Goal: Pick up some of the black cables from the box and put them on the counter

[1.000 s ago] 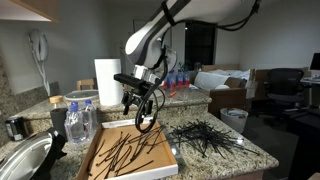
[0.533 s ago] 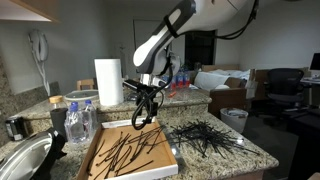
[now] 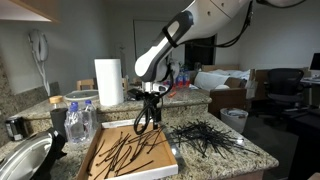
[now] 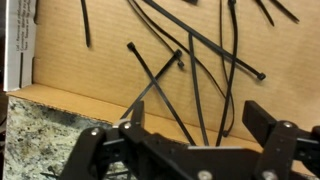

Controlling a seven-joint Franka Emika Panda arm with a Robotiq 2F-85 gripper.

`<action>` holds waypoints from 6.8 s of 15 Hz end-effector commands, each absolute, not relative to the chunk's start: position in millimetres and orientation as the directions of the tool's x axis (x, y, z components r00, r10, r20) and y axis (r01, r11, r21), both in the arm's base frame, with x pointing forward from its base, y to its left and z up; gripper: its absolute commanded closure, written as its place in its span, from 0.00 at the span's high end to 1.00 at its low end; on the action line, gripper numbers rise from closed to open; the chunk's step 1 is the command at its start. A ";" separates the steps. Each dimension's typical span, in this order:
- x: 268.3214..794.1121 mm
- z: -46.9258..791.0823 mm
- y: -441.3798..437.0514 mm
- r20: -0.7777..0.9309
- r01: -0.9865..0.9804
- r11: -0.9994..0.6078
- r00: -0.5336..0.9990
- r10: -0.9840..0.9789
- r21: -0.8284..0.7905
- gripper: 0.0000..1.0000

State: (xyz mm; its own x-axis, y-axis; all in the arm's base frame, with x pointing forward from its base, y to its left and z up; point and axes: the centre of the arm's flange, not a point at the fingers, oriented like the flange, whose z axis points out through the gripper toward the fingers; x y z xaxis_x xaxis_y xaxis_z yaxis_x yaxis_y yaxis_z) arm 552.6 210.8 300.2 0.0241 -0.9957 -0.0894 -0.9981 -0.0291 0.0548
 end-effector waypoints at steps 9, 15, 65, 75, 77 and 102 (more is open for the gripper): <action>562.5 277.8 208.6 -0.056 -0.989 -0.138 0.141 -0.988 -0.054 1.00; 558.3 270.3 206.0 -0.122 -0.994 -0.113 0.113 -0.986 -0.008 1.00; 515.5 342.8 176.6 -0.077 -0.996 -0.090 0.091 -0.993 -0.011 0.00; 435.0 334.1 16.9 -0.230 -0.932 0.359 -0.337 -0.913 -0.060 0.00; 420.3 328.5 -17.7 -0.273 -0.885 0.460 -0.427 -0.862 -0.067 0.00; 444.7 312.2 -30.5 -0.393 -0.873 0.447 -0.348 -0.851 -0.195 0.99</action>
State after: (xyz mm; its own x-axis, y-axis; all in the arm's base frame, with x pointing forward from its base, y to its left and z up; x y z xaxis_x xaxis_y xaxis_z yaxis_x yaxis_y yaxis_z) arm 434.7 -65.5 300.7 -0.4603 -0.7752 -0.4325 -0.8232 0.5551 -0.1188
